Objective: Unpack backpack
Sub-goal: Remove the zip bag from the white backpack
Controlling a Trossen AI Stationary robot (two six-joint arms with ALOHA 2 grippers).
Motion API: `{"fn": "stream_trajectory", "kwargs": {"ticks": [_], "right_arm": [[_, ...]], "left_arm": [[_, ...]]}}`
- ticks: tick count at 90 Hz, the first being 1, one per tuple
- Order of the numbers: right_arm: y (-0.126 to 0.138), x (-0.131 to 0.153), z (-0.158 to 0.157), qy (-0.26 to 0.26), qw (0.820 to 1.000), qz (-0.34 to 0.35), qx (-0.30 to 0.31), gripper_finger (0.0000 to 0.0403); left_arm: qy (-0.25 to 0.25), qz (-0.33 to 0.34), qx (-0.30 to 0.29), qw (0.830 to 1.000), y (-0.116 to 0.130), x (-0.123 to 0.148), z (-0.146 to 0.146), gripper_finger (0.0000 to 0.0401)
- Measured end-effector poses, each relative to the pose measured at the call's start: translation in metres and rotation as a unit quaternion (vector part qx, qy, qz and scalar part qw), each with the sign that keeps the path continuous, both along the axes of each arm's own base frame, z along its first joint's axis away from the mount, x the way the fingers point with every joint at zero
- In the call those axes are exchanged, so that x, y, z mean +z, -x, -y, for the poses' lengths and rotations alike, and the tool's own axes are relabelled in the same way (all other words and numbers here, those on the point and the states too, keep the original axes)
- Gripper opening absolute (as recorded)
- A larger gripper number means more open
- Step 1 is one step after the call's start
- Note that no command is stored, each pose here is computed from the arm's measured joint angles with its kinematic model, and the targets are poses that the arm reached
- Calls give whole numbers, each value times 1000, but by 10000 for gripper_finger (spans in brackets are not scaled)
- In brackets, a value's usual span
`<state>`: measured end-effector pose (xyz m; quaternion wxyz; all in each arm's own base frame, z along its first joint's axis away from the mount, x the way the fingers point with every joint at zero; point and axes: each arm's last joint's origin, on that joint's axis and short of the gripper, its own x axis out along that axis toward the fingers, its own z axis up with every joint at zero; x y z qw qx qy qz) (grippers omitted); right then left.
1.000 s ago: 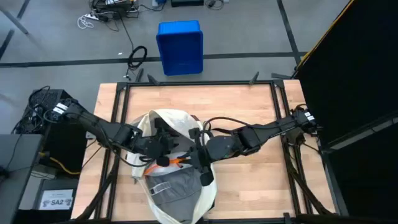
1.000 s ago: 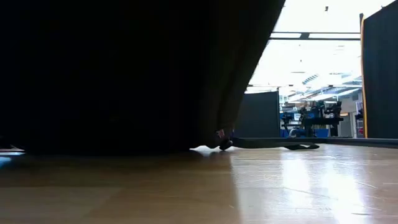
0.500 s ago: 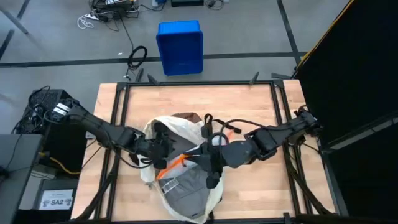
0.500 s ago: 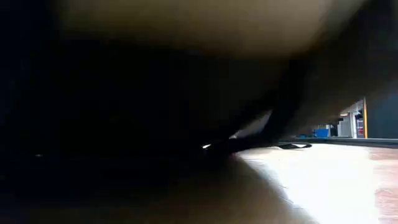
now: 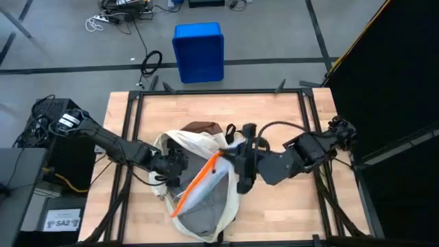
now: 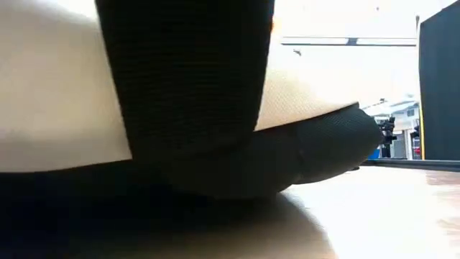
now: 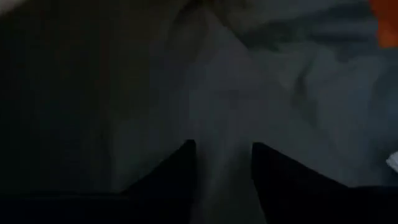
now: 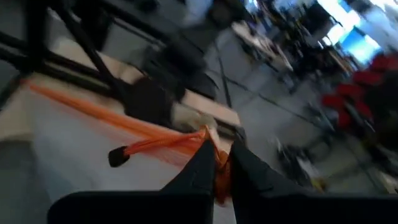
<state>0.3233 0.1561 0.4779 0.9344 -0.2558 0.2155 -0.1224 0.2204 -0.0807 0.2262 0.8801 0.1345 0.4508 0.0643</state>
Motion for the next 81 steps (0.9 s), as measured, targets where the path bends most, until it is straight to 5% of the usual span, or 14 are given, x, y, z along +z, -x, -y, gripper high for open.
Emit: {"fn": "stream_trajectory", "kwargs": {"ticks": [30, 59, 81], "right_arm": [[19, 4, 37, 22, 990, -25, -138, 0], [42, 22, 86, 2, 975, -2, -222, 0], [56, 12, 117, -33, 956, -55, -286, 0]], "left_arm": [[11, -3, 4, 1000, 1, -2, 0, 127], [27, -10, -5, 1000, 1, -3, 1, 127], [32, -13, -8, 999, 1, -3, 2, 127]]}}
